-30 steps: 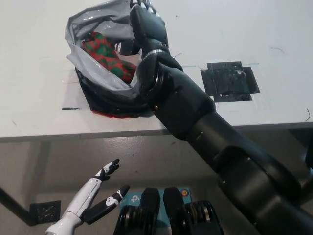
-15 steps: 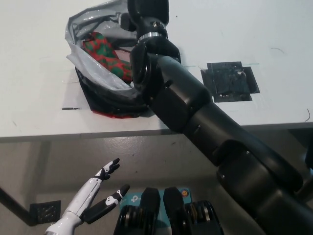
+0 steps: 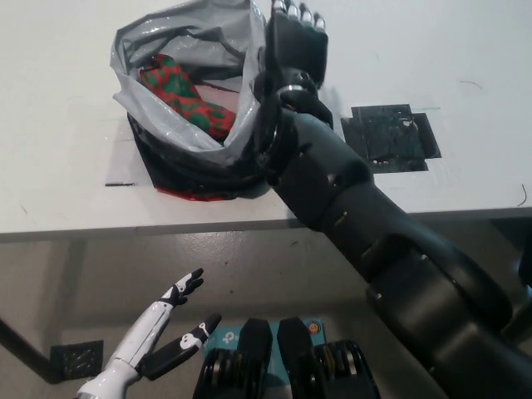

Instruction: The robot uses its right hand to pick up a bag of coffee beans and puts it in the black plastic bag, then the robot grabs the top of the bag and lifts it.

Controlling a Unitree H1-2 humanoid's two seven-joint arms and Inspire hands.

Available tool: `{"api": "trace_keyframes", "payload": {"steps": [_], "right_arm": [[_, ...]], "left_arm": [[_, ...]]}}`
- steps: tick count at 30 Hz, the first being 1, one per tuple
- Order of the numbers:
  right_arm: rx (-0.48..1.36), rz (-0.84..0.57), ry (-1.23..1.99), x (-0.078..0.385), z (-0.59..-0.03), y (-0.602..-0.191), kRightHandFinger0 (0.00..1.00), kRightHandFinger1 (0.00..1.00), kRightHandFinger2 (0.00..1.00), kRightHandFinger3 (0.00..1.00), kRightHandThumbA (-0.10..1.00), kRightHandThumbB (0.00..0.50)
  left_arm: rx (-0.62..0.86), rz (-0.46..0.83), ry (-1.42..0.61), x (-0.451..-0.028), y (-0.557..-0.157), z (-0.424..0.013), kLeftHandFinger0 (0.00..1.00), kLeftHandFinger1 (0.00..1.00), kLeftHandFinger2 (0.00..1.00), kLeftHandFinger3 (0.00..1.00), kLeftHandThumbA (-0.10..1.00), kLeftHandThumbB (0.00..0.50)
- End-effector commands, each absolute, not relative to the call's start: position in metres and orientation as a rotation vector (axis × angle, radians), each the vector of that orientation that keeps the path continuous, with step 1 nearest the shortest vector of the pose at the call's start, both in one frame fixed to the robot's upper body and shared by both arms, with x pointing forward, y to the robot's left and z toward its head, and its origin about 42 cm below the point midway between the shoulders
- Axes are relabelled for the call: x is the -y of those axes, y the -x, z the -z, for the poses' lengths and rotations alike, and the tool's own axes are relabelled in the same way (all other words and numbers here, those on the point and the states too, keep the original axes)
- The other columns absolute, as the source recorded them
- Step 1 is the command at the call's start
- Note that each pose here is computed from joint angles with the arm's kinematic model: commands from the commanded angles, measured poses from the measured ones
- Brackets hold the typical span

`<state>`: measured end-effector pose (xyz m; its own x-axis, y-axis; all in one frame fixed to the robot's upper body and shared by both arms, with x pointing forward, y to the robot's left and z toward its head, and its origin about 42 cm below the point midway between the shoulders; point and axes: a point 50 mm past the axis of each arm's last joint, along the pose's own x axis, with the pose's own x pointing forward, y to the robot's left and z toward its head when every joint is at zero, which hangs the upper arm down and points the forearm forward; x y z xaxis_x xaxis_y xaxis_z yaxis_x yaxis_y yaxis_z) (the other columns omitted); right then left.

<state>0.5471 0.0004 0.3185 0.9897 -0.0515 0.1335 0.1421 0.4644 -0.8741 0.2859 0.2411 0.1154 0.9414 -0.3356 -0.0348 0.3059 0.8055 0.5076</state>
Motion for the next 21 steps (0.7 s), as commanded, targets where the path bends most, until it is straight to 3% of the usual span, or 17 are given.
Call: {"api": "trace_keyframes", "payload": {"steps": [1, 10, 12, 16, 21], "right_arm": [[0.099, 0.057, 1.011, -0.018, -0.337, -0.547, 1.00, 1.00, 1.00, 1.00, 0.97, 0.500], [-0.012, -0.022, 0.905, -0.024, -0.319, -0.543, 1.00, 1.00, 1.00, 1.00, 1.00, 0.500], [-0.005, -0.017, 0.893, -0.025, -0.321, -0.543, 1.00, 1.00, 1.00, 1.00, 1.00, 0.495], [0.069, 0.029, 0.840, -0.024, -0.347, -0.548, 1.00, 1.00, 1.00, 1.00, 1.00, 0.492], [0.171, 0.068, 0.767, -0.017, -0.389, -0.551, 1.00, 1.00, 1.00, 1.00, 1.00, 0.460]], "left_arm": [[0.109, 0.354, -0.548, -0.241, -0.289, -0.129, 1.00, 1.00, 1.00, 1.00, 0.75, 0.140], [0.112, 0.360, -0.563, -0.237, -0.290, -0.132, 1.00, 1.00, 1.00, 1.00, 0.80, 0.162], [0.112, 0.357, -0.564, -0.237, -0.290, -0.132, 1.00, 1.00, 1.00, 1.00, 0.79, 0.141], [0.116, 0.358, -0.548, -0.240, -0.290, -0.132, 1.00, 1.00, 1.00, 1.00, 0.73, 0.128], [0.112, 0.363, -0.547, -0.242, -0.290, -0.128, 1.00, 1.00, 1.00, 1.00, 0.77, 0.158]]}}
